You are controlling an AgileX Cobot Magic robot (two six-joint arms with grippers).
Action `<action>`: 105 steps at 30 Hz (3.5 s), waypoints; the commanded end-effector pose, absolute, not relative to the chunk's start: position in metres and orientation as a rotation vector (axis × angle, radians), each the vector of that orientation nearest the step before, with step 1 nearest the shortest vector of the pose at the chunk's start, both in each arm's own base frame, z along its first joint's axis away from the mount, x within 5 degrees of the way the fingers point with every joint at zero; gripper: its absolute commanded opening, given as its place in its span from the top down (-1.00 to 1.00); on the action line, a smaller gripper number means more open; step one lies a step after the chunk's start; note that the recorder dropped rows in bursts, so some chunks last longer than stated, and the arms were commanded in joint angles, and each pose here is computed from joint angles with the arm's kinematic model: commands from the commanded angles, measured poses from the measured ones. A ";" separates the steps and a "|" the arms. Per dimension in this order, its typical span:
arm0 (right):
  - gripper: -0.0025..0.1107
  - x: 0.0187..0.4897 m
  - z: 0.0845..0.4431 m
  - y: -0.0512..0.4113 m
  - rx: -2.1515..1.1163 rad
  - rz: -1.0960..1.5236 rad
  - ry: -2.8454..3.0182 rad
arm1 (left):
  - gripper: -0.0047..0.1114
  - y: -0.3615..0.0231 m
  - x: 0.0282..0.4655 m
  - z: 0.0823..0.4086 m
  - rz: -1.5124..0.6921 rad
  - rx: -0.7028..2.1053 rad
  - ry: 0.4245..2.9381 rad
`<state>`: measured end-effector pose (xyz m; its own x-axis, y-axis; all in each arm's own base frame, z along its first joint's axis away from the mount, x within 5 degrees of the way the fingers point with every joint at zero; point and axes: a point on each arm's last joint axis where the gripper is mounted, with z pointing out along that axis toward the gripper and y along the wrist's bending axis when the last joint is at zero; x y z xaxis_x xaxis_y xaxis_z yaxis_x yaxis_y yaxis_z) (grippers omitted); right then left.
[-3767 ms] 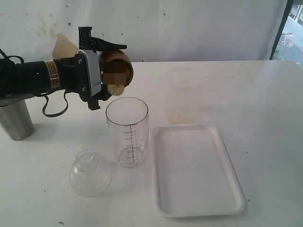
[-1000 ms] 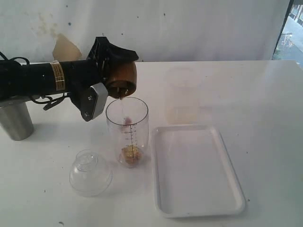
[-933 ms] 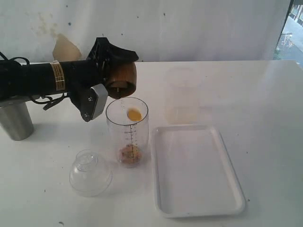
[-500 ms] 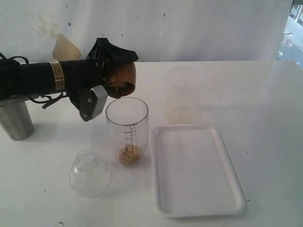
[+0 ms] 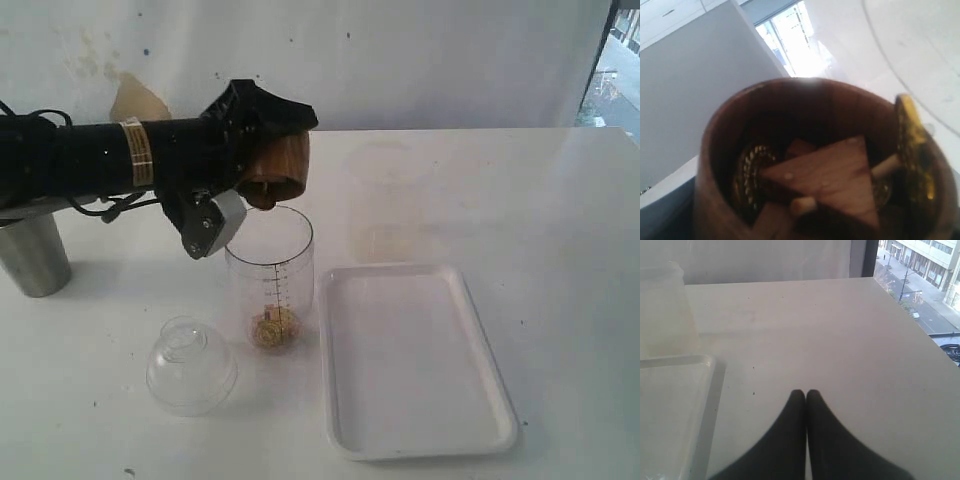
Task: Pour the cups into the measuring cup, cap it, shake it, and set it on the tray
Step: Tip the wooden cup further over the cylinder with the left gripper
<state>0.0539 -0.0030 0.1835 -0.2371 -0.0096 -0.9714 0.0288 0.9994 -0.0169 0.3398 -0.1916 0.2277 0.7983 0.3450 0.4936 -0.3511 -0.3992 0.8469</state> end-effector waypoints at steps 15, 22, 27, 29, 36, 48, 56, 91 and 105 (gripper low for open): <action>0.96 0.054 0.185 -0.003 0.017 -0.033 1.799 | 0.92 -0.188 0.343 0.233 0.931 1.882 -0.132; 0.96 0.054 0.185 -0.003 0.017 -0.033 1.799 | 0.92 -0.188 0.339 0.230 0.954 1.883 -0.184; 0.96 0.054 0.185 -0.003 0.017 -0.033 1.799 | 0.92 -0.185 0.331 0.224 0.979 1.880 -0.217; 0.96 0.054 0.185 -0.003 0.017 -0.033 1.799 | 0.92 -0.185 0.332 0.225 0.989 1.864 -0.210; 0.96 0.054 0.185 -0.003 0.017 -0.033 1.799 | 0.92 -0.186 0.331 0.228 1.002 1.821 -0.221; 0.96 0.054 0.185 -0.003 0.017 -0.033 1.799 | 0.92 -0.187 0.326 0.246 0.993 1.713 -0.184; 0.96 0.054 0.185 -0.003 0.017 -0.033 1.799 | 0.92 -0.181 0.309 0.241 0.986 1.742 -0.226; 0.96 0.054 0.185 -0.003 0.017 -0.033 1.799 | 0.92 -0.192 0.292 0.221 1.204 1.939 -0.543; 0.96 0.054 0.185 -0.003 0.017 -0.033 1.801 | 0.92 -0.196 0.292 0.236 1.207 1.819 -0.346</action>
<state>0.0539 -0.0030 0.1835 -0.2371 -0.0096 -0.9714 0.0288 0.9994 -0.0169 0.2909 -0.1963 0.2263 0.4985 0.1614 0.8517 -0.6500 -0.5805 0.4904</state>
